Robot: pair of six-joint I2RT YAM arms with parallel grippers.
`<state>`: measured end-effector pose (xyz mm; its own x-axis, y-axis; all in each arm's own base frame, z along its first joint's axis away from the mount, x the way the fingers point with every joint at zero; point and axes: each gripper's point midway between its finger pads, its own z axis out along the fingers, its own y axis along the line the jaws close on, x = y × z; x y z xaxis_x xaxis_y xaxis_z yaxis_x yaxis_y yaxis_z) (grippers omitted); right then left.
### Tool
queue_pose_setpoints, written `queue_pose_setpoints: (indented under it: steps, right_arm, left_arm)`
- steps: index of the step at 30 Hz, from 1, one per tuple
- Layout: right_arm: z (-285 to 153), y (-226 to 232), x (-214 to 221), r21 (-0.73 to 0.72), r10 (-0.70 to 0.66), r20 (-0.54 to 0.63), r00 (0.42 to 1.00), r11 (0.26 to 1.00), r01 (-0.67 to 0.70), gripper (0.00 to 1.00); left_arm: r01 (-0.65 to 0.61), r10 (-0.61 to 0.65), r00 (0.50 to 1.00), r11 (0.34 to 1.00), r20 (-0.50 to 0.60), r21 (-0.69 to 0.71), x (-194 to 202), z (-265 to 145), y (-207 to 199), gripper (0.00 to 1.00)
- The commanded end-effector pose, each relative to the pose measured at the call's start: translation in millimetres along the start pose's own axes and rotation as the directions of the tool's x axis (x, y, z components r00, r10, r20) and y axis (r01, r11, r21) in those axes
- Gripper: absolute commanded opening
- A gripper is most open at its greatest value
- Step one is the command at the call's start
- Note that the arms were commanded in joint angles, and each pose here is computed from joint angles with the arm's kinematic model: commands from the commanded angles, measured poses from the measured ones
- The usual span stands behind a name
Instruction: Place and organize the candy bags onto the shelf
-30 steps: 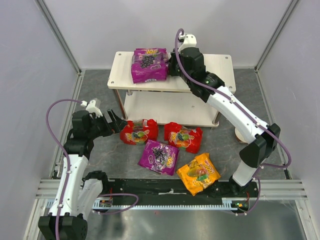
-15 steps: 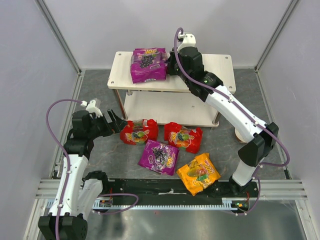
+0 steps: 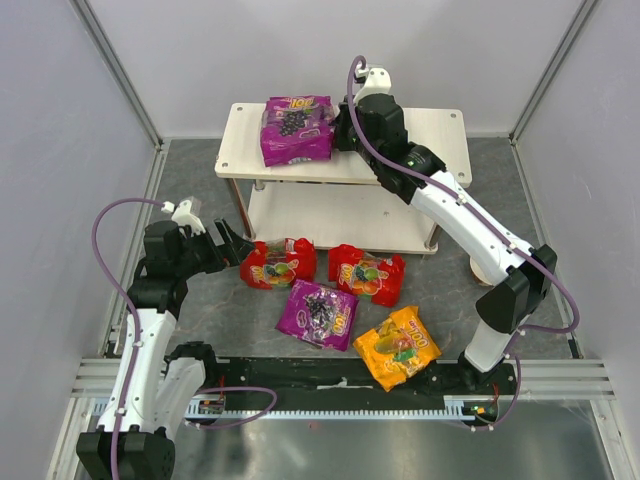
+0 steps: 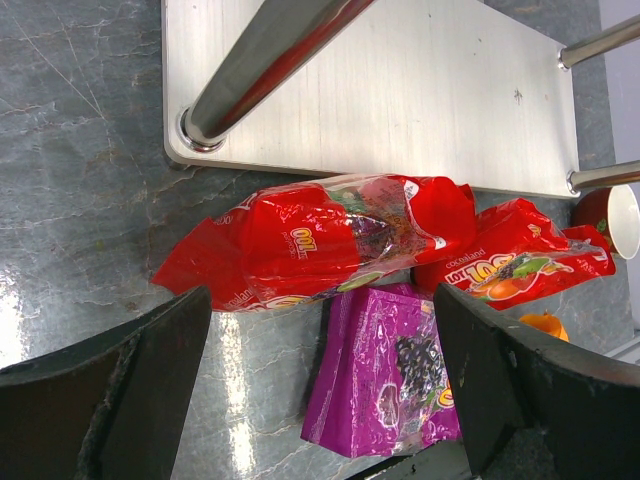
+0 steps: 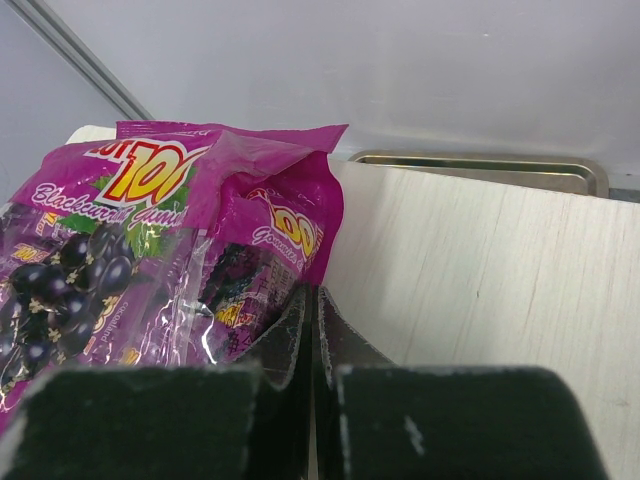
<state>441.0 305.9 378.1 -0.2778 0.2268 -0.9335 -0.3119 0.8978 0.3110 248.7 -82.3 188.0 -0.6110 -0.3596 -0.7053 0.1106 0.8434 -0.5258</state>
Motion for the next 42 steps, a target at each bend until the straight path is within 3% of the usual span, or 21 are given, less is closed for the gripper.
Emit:
queue_pose_setpoints:
  steps: [1, 35, 42]
  right_arm:
    - [-0.7, 14.1, -13.1, -0.031, 0.022, 0.035, 0.999, 0.999, -0.021, 0.0]
    - [1.9, 15.6, -7.5, -0.026, 0.027, 0.031, 0.999, 0.999, -0.027, 0.0]
    - [-29.8, -16.2, -52.2, 0.097, -0.029, 0.138, 0.99, 0.995, 0.015, 0.0]
  left_arm:
    - [-0.027, 0.026, 0.999, 0.999, 0.025, 0.028, -5.2, -0.6, -5.3, 0.99]
    - [-0.031, 0.03, 0.999, 0.999, 0.029, 0.031, -5.7, -1.2, -6.5, 0.99]
    - [-0.031, 0.03, 0.999, 0.999, 0.029, 0.036, -5.6, -1.6, -7.4, 0.99]
